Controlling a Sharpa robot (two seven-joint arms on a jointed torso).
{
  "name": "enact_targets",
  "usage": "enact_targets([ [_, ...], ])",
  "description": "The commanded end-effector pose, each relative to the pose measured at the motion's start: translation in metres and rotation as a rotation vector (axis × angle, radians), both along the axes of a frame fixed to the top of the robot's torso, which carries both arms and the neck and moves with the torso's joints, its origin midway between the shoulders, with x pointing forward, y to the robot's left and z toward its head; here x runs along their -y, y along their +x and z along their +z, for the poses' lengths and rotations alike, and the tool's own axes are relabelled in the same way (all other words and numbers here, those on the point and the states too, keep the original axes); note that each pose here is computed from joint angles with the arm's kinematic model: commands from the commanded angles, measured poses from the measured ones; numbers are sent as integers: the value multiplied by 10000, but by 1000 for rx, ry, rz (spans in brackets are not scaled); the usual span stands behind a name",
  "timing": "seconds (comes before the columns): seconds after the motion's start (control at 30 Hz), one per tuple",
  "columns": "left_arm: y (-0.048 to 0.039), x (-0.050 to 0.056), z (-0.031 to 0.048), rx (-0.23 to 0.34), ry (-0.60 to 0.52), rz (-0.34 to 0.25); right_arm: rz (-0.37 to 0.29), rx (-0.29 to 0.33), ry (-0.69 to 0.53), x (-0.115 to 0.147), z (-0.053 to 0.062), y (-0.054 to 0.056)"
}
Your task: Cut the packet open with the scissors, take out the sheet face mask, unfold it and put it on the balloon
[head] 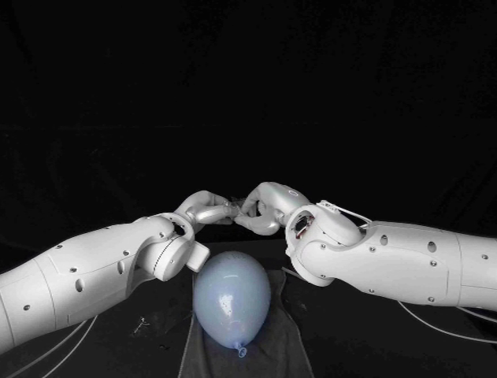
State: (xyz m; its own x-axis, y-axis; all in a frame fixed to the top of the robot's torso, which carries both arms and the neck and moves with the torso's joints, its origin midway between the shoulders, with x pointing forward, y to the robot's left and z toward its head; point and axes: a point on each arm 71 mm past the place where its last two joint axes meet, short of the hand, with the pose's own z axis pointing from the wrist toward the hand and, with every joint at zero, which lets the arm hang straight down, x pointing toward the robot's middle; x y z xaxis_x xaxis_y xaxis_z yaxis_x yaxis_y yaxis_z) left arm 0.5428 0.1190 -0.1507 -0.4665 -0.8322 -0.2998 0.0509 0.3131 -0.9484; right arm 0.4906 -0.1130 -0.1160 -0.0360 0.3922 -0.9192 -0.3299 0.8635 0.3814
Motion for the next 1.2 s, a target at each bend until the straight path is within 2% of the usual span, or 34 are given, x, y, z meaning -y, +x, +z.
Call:
enact_targets([
  [0.03, -12, 30, 20, 3, -11, -21, -23, 12, -19, 6, -3, 10],
  [0.3, -10, 18, 19, 2, -11, -19, -29, 11, -26, 26, -8, 13],
  [0.8, -20, 41, 23, 4, -13, -27, -42, -57, -39, 57, -66, 70],
  [1.2, -29, 68, 25, 4, -15, -34, -22, -85, -38, 0, -100, 73],
])
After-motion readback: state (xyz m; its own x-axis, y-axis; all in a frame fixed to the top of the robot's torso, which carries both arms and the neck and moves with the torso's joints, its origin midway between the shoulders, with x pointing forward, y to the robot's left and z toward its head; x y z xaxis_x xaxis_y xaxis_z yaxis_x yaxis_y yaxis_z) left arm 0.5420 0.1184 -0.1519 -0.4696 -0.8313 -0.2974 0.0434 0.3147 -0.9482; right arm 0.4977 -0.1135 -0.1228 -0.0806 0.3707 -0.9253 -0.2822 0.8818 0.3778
